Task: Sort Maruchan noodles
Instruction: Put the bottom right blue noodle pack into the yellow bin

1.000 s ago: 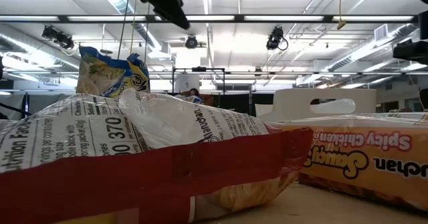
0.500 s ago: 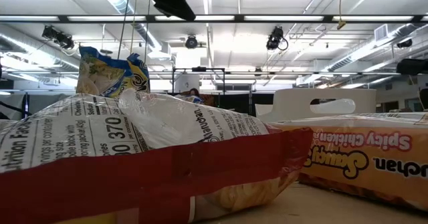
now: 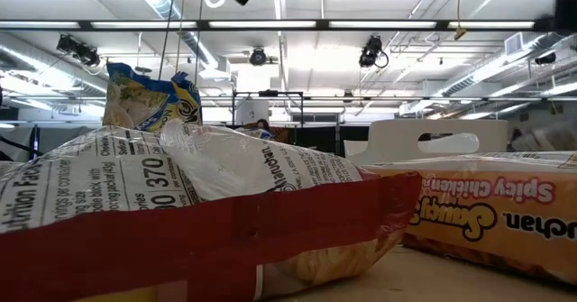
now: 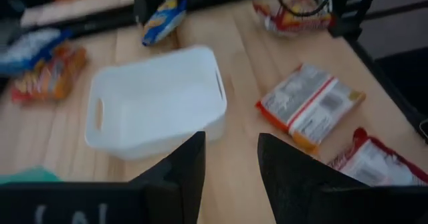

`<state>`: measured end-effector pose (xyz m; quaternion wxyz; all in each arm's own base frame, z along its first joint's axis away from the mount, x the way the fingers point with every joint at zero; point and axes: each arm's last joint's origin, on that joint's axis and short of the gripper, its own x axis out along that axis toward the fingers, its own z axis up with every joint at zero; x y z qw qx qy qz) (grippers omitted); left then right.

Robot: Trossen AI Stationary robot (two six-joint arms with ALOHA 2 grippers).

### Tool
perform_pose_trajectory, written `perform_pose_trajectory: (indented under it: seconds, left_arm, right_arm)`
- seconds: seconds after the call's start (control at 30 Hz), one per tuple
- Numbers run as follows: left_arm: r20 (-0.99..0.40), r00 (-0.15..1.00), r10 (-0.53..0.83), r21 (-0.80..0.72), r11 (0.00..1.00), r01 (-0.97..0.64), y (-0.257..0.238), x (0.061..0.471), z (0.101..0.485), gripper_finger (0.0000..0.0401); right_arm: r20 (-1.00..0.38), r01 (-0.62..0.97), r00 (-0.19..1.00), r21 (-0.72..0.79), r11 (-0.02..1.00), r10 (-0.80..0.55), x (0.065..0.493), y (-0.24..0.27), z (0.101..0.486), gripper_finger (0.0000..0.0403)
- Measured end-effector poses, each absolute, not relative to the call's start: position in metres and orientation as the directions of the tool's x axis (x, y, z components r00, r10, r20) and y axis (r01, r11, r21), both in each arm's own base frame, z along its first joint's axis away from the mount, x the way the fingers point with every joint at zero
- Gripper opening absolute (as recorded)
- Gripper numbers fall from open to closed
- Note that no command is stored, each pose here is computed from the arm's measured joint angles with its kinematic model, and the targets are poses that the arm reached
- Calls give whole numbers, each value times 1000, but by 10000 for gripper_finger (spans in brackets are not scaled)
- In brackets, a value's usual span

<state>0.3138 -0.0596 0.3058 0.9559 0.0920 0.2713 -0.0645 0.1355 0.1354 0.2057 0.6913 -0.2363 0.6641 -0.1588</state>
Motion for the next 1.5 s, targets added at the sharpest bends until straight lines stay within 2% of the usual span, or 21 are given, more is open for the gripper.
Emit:
perform_pose_trajectory:
  seconds: [0.13,0.3,0.47,0.57,0.67,0.87,1.0,1.2,1.43,1.5]
  left_arm:
    - [-423,903,-78,194,965,174,-58,320,316,158]
    - [-292,952,-92,235,958,165,-53,326,329,193]
    - [-245,964,-101,226,961,158,-41,336,327,238]
    - [-228,966,-118,216,962,169,-30,348,319,261]
    - [-208,970,-124,221,960,170,-19,361,312,278]
    - [-208,971,-120,318,930,183,-13,377,307,303]
    - [-243,952,-185,294,921,254,-16,380,299,311]
    - [-320,912,-257,226,914,337,-17,380,287,312]
    - [-401,888,-225,249,906,342,-15,387,266,311]
    - [-383,895,-230,278,895,349,-18,389,266,308]
  right_arm:
    - [-814,-78,144,-577,813,-563,141,123,239,5]
    - [-764,-102,245,-632,768,-596,157,108,268,5]
    - [-699,-166,366,-698,696,-614,180,100,298,5]
    - [-647,-167,481,-730,663,-592,197,100,316,5]
    - [-627,-189,589,-721,667,-511,216,101,327,5]
    - [-642,-279,709,-635,721,-291,250,99,333,5]
    - [-635,-319,746,-606,729,-202,262,99,334,5]
    - [-616,-347,771,-618,705,-161,272,102,332,5]
    - [-554,-338,828,-618,710,-88,278,106,339,5]
    - [-540,-328,837,-620,712,-85,279,106,341,5]
